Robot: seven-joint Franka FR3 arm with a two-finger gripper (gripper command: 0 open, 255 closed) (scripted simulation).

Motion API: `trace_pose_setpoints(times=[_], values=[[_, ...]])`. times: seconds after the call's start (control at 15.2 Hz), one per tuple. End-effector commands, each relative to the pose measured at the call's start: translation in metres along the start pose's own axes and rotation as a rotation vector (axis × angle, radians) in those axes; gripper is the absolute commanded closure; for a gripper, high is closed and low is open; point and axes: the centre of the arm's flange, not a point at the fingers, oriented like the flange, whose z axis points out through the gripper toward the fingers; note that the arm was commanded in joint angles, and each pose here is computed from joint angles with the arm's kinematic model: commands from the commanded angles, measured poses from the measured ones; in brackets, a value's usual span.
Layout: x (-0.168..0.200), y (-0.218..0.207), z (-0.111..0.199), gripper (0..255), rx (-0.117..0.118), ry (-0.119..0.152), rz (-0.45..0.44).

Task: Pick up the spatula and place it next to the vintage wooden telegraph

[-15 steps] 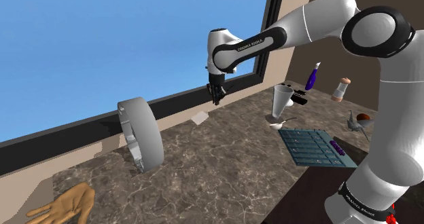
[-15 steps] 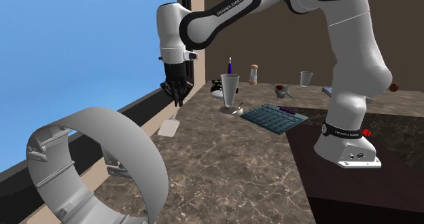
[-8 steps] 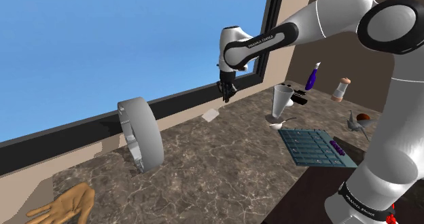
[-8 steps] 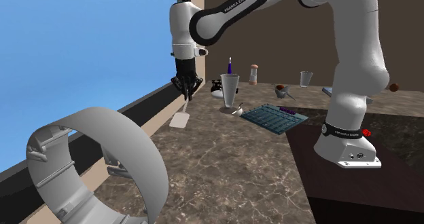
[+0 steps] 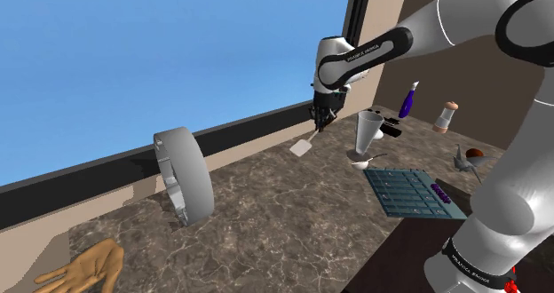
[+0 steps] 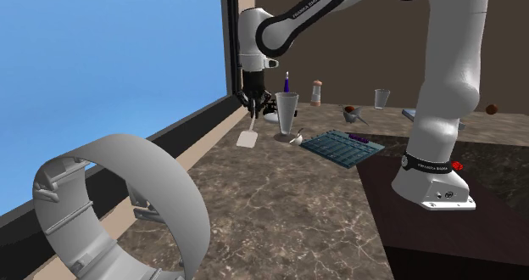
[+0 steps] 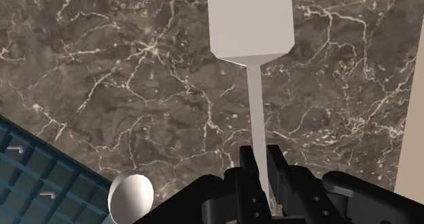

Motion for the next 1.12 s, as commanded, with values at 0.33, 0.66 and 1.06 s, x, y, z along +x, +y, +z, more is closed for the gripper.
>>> trace_pose_setpoints(times=[0.33,0.66,1.06], values=[[0.083,0.039,0.004,255,0.000,0.000,-0.002],[0.143,0.066,0.008,255,0.000,0.000,-0.002],[0.215,0.098,0.013,255,0.000,0.000,-0.002]])
